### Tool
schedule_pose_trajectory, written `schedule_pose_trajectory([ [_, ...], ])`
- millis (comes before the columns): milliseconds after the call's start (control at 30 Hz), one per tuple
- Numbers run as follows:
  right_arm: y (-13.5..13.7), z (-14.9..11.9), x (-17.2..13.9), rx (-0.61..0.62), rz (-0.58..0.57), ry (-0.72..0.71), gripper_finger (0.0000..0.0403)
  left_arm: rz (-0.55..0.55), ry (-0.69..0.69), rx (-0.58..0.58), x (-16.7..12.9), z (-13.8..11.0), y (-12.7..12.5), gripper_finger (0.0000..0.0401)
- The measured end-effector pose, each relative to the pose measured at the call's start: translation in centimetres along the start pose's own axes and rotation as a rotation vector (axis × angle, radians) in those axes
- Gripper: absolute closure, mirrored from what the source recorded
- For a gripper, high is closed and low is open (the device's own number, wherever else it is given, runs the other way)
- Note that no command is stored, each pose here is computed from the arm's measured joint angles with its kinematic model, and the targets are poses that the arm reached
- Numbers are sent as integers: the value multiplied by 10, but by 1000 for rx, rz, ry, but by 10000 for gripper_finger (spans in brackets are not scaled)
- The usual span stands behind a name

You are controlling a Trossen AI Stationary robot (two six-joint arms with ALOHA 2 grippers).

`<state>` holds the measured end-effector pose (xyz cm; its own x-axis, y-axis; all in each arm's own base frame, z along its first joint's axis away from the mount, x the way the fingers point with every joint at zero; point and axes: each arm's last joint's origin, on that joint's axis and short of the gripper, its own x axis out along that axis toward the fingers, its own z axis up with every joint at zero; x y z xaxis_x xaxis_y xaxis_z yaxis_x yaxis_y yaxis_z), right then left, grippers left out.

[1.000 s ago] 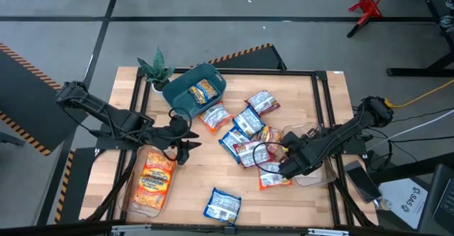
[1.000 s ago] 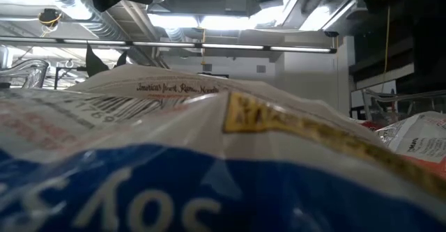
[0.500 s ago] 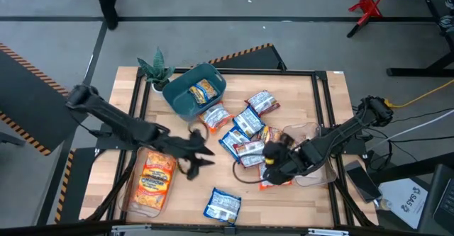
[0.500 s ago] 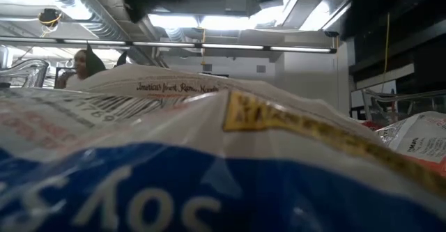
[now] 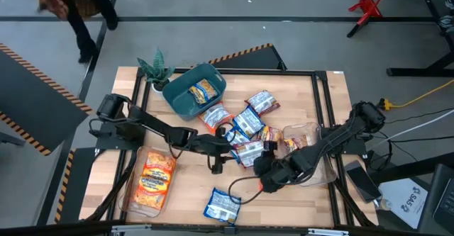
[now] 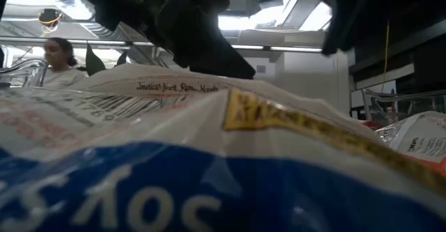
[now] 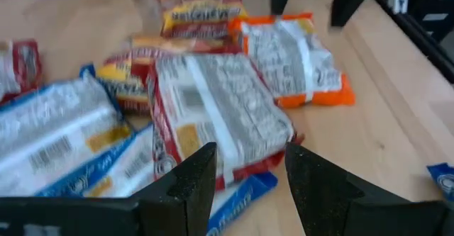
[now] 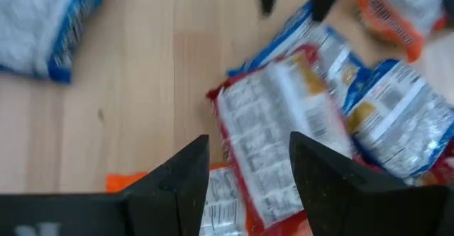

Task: Sort Maruchan noodles
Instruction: Put the red noodle pack into the right transparent bin

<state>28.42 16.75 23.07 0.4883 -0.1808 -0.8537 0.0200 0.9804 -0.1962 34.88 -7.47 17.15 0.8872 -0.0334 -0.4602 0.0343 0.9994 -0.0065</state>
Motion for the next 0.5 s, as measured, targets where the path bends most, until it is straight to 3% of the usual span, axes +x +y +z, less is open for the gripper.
schedule_pose_trajectory([
  [133,8,-4,22,-79,-76,37,221,-25,-48,9,4,4,12,238],
  [233,11,-5,32,-126,-115,44,213,-44,17,-13,16,-10,26,238],
  [500,18,-9,50,-163,-143,70,129,-59,13,-16,28,-19,34,238],
])
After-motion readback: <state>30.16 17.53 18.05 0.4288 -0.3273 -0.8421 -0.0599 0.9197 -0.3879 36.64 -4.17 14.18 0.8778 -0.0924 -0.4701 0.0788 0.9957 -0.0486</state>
